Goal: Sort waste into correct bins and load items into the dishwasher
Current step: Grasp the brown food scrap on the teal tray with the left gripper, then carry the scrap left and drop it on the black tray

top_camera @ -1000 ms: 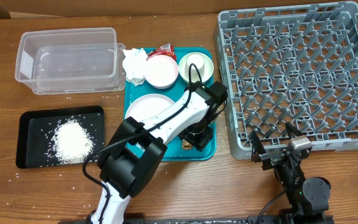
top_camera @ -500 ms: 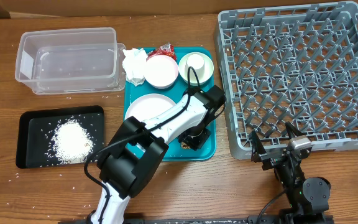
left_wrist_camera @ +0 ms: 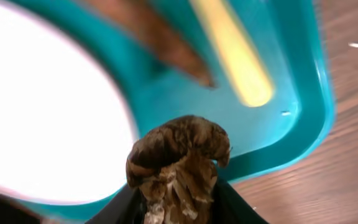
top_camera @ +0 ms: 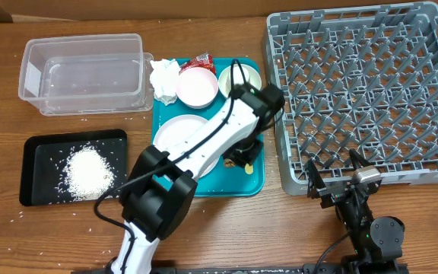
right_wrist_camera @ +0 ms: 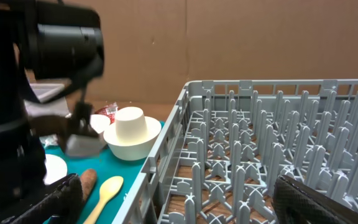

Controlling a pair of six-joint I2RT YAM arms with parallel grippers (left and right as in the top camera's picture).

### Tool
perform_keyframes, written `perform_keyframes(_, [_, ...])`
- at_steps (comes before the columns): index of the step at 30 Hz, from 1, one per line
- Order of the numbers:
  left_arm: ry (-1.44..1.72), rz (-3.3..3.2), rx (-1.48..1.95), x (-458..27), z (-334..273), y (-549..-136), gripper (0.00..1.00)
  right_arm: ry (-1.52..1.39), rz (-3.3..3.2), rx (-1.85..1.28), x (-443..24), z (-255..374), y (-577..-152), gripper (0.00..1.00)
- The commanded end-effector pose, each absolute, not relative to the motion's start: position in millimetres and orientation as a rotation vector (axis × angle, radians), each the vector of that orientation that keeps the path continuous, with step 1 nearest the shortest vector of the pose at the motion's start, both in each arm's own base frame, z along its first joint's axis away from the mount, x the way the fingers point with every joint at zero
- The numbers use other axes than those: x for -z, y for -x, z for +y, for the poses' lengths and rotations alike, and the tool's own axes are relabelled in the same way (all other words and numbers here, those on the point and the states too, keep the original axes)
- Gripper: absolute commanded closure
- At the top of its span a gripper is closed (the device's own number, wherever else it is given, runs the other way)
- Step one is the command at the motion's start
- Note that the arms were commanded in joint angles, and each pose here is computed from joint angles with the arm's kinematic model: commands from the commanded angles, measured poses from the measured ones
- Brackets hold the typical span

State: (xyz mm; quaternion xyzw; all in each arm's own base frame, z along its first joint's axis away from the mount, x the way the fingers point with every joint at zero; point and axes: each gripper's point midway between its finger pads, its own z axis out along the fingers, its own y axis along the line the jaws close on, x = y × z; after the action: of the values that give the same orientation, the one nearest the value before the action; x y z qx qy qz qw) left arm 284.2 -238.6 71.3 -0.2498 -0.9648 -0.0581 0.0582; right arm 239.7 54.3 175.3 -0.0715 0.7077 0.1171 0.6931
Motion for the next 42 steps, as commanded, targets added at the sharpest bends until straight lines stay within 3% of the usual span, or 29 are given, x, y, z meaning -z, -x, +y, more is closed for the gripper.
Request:
perform_keyframes(1, [0.479,-3.048,0.377,-98.4,-194.2,-320.5,0.67,0.162,1.580,-0.254,-172.6,53.9,-240.0,0.00])
perform_keyframes(10, [-0.418,-2.913,0.429,-107.3,-43.9,-342.2,0.68,0.162,1.580,-0.254,-172.6,53.9,-240.0,0.00])
perform_keyframes(18, [-0.912,-2.748,0.323,-106.3,62.1,-336.3,0.68,0.162,1.580,-0.254,-172.6,53.9,-240.0,0.00])
perform_keyframes(21, [-1.074,-2.702,0.265,-103.6,94.9,-333.6,0.62,0.162,1.580,-0.254,-172.6,53.9,-240.0,0.00])
perform_keyframes(24, [-1.149,-2.681,0.245,-100.4,111.8,-331.6,0.59,0.162,1.580,-0.254,-172.6,53.9,-240.0,0.00])
perform_keyframes(25, [-1.167,-2.673,0.239,-99.8,115.9,-330.4,0.56,0.162,1.580,-0.254,-172.6,53.9,-240.0,0.00])
perform_keyframes(26, [-1.189,-2.665,0.235,-99.7,121.1,-329.1,0.46,0.162,1.580,-0.254,-172.6,53.9,-240.0,0.00])
perform_keyframes(34, [-1.206,-2.686,0.231,-98.9,124.1,-334.5,0.52,0.161,1.580,-0.254,-172.6,53.9,-240.0,0.00])
perform_keyframes(42, [-0.859,-3.017,0.188,-142.9,54.3,-378.0,0.53,0.162,1.580,-0.254,-172.6,53.9,-240.0,0.00])
